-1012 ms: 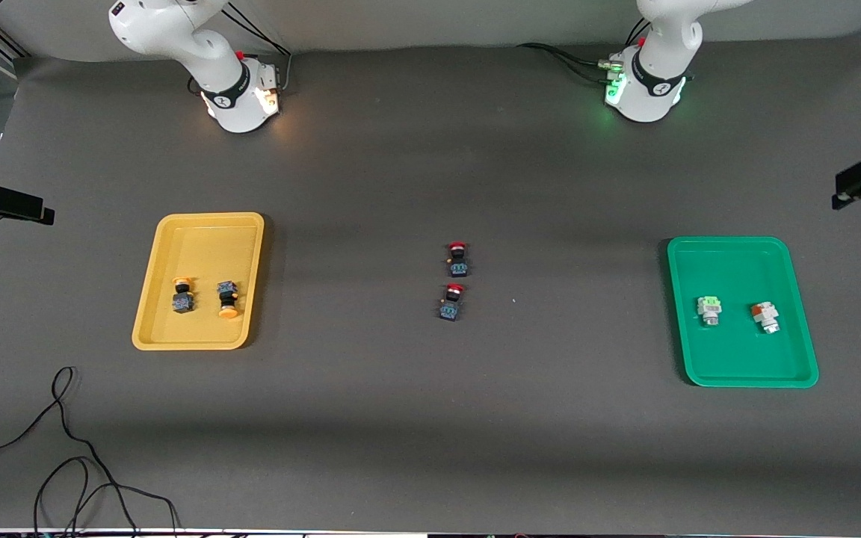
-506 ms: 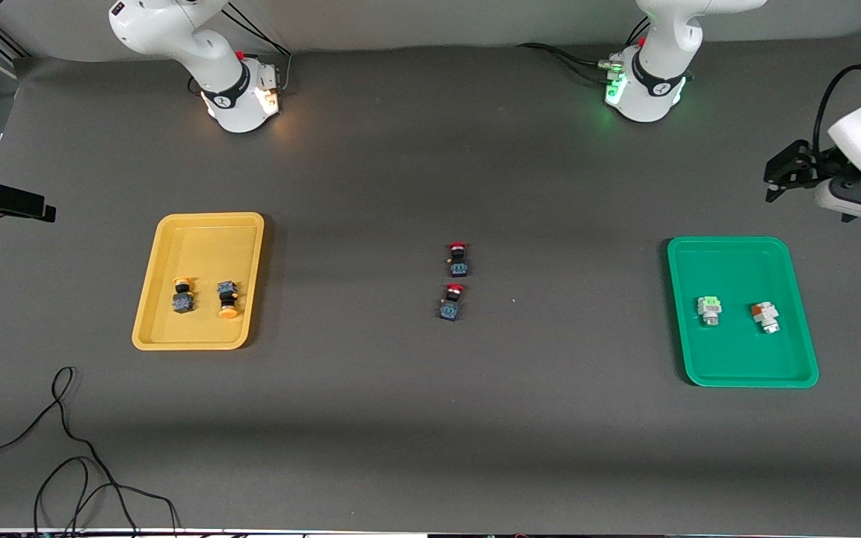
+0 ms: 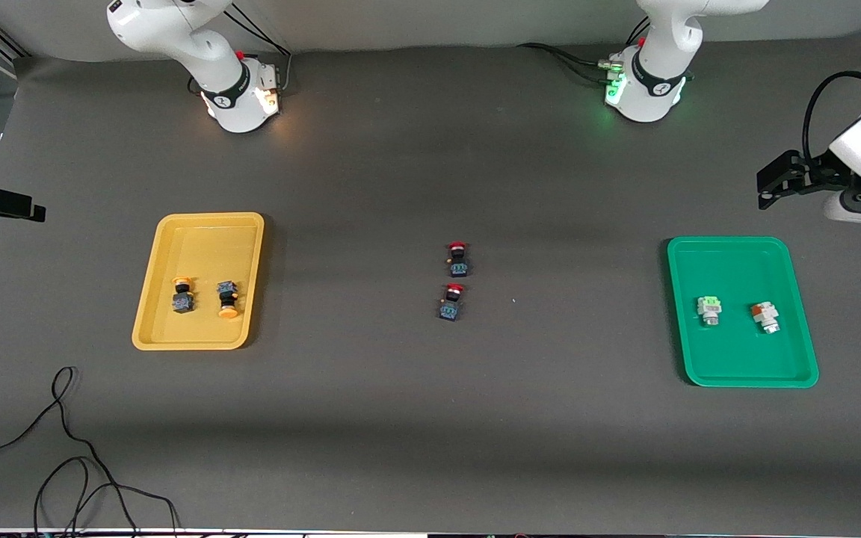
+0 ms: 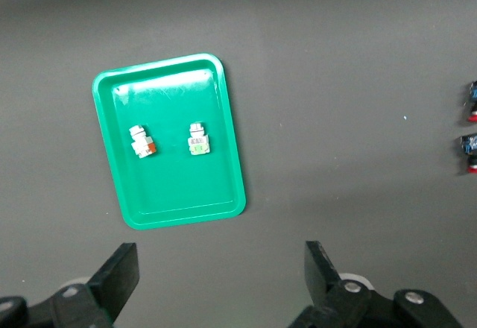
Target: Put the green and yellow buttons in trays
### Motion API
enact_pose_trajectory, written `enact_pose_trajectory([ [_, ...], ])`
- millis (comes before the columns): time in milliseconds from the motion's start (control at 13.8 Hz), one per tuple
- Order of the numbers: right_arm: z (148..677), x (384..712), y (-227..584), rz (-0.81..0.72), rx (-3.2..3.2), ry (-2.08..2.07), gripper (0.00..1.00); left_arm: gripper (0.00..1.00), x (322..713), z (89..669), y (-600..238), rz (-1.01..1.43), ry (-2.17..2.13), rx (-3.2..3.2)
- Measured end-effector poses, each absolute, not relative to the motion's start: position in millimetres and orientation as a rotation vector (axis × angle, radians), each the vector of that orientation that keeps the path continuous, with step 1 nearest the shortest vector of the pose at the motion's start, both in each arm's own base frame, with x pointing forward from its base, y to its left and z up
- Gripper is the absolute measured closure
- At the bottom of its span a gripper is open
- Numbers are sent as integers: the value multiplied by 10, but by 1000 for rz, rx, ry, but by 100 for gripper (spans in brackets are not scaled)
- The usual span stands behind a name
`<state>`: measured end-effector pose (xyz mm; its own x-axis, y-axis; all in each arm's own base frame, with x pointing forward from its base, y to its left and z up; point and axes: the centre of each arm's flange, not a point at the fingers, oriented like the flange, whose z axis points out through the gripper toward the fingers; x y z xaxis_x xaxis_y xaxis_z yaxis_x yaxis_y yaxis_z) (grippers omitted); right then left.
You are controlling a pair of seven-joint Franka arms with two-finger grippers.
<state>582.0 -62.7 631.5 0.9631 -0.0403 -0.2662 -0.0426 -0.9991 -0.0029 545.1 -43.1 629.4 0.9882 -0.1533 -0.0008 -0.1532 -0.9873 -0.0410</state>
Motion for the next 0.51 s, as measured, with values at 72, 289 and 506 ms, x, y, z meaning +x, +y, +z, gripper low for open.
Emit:
enact_pose_trajectory([
  [72,6323,5808,-619,433,-3114,33,1,1,5452,6306,-416,-8,210,-3102],
  [289,6394,5767,-545,433,-3121,-61,0,1,5454,6306,-390,-7,92,-3132],
  [506,6403,5708,-626,427,-3092,-87,0,1,5453,6305,-401,-6,61,-3143],
])
